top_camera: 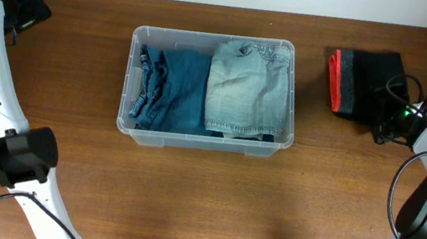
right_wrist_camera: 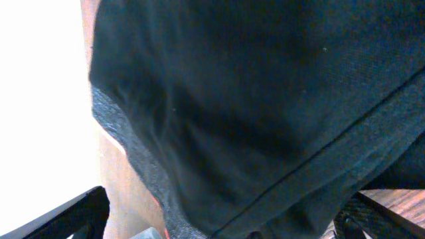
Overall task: Pack container
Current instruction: 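Move the right gripper right over the black red-trimmed garment, then lower the right gripper and grasp the black garment's edge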
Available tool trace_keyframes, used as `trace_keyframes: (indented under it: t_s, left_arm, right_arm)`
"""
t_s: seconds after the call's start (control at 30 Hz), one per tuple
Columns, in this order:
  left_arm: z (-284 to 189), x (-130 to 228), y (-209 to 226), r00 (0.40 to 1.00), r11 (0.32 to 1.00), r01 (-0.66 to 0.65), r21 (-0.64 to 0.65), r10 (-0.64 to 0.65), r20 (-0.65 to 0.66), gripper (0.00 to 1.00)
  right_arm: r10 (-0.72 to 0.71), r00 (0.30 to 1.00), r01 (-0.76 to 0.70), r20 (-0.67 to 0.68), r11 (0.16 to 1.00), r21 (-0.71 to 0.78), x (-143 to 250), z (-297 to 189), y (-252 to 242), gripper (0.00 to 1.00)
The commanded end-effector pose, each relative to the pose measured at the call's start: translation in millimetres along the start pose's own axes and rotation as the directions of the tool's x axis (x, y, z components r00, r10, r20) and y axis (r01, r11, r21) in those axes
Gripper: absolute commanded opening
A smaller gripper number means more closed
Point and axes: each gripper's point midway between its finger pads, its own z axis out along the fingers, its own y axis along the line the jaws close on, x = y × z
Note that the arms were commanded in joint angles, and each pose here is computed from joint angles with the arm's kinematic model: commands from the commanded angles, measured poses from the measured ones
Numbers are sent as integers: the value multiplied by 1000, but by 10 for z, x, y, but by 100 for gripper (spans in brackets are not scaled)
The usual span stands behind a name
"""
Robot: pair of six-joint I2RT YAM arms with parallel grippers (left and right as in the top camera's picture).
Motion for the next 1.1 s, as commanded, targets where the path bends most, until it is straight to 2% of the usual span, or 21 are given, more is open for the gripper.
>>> trace_keyframes:
  t_s: [0.0,0.67,1.07]
  left_arm:
    - [-59,0,16,1000,1000,6,1,-6,10,100]
    - [-59,0,16,1000,1000,6,1,-6,10,99]
    - [-59,1,16,1000,1000,6,1,-6,10,99]
  right_arm:
    - [23,1000,-23,-15,999,43,70,117,-164,98]
    - [26,1000,-25,-16,999,46,30,406,-384,98]
    - [72,997,-66,-39,989,132,108,689,-842,99]
